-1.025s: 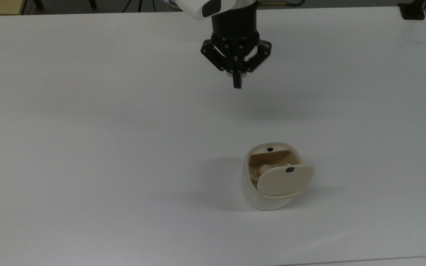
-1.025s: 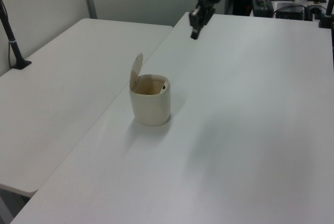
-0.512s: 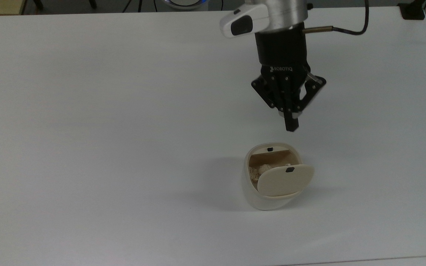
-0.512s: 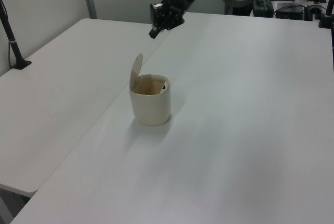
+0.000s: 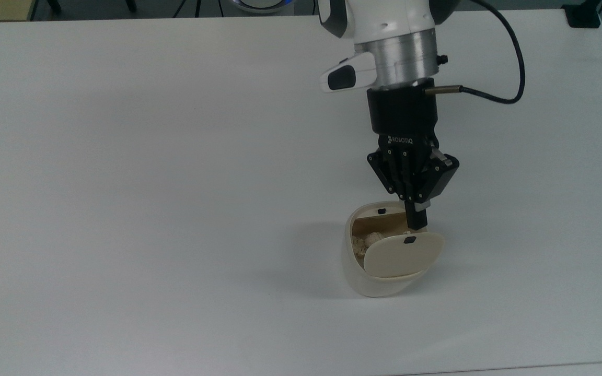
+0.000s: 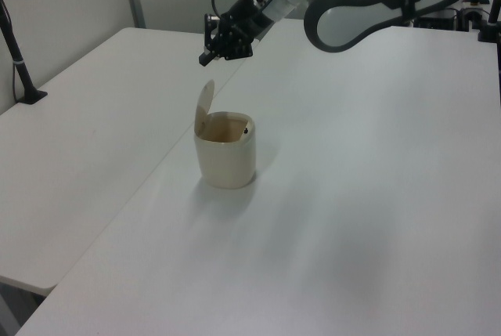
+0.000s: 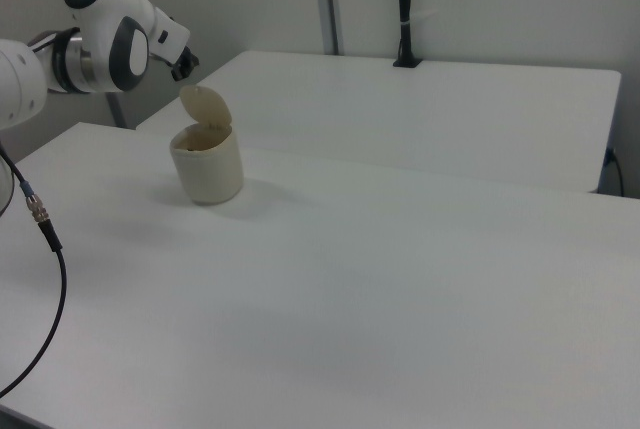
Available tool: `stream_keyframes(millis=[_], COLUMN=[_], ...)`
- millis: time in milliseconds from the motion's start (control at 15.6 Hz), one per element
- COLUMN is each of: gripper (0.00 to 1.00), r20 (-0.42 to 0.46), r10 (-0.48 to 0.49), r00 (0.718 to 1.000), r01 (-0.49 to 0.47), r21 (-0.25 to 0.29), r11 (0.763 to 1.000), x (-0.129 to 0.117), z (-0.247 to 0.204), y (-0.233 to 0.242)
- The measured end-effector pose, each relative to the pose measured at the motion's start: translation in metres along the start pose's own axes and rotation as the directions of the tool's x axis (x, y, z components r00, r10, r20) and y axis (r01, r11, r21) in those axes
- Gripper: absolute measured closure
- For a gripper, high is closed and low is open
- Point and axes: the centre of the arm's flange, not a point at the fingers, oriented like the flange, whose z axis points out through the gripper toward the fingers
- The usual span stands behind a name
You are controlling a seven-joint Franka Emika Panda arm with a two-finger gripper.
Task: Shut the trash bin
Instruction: 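Lower the gripper onto the raised lid edge of the bin, then push the lid down with the gripper until it shuts on the rim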
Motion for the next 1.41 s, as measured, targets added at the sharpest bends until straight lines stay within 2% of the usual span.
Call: stream_keyframes(millis=[192, 448, 1025, 1409], gripper=[0.99, 0.99, 0.99, 0.99], r20=[-0.008, -0.018, -0.048, -0.03], r10=[0.046, 0.048, -0.037, -0.078], r00=[0.999, 0.999, 0.998, 0.996], r01=[-0.046, -0.048, 0.035, 0.076], r21=[-0.004, -0.031, -0.053, -0.065], r11=[0.999, 0.998, 0.998, 0.995], x=[-0.002, -0.011, -0.018, -0.041], z=[0.015, 0.034, 0.041, 0.041], y=[0.008, 0.017, 0.02, 0.021])
